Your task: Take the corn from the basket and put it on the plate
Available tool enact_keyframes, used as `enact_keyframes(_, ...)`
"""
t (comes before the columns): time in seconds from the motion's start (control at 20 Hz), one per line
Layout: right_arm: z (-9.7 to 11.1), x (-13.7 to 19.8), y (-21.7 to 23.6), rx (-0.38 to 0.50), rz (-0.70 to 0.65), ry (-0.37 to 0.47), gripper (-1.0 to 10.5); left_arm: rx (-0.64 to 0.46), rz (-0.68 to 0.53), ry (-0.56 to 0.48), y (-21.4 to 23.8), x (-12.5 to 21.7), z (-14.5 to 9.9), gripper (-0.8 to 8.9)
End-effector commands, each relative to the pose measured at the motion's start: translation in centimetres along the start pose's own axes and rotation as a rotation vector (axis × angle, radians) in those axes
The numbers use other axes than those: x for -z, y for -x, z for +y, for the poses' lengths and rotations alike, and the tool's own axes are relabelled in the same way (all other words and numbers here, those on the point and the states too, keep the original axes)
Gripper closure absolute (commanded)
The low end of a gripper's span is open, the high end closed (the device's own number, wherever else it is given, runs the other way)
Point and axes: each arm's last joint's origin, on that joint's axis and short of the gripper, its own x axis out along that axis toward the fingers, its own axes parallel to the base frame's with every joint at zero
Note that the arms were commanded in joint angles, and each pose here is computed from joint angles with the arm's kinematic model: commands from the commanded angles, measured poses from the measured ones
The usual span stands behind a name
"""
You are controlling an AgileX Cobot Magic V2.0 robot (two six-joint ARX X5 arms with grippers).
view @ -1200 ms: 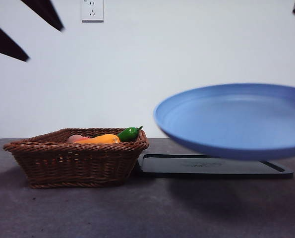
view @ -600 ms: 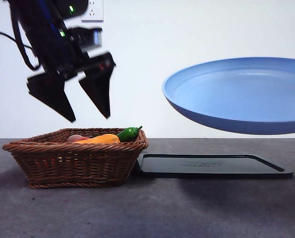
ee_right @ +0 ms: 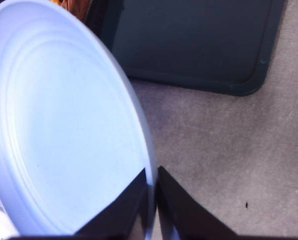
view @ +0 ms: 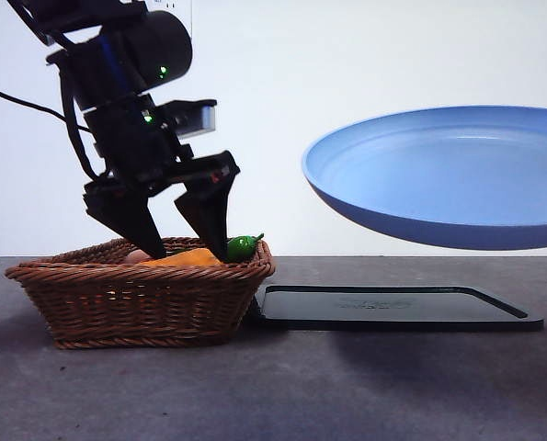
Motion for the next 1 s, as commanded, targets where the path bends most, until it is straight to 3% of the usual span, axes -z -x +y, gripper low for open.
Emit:
enact_keyframes(0.05, 0.3, -0.5, 0.4, -0.008, -0.024, -0.004, 9.5, 0.005, 0.022, -0.023, -1.2, -0.2, -0.1, 3.45)
enact_keyframes(0.35, 0.2, -0.6, 0.3, -0.006, -0.027, -0.002, 9.5, 0.011, 0.054, -0.027, -2.4, 0.2, -0.3, 3.63)
enact_keyframes(0.6, 0.2, -0.6, 0.3, -0.006, -0.026, -0.003, 9.5, 0.012, 0.057, 0.005, -2.4, 0.2, -0.4, 6.12)
enact_keyframes(1.0, 0.1, -0.7, 0.2, 0.023, -0.031, -0.03, 9.5, 0.009, 0.014, 0.023, -0.9, -0.3, -0.5, 6.22)
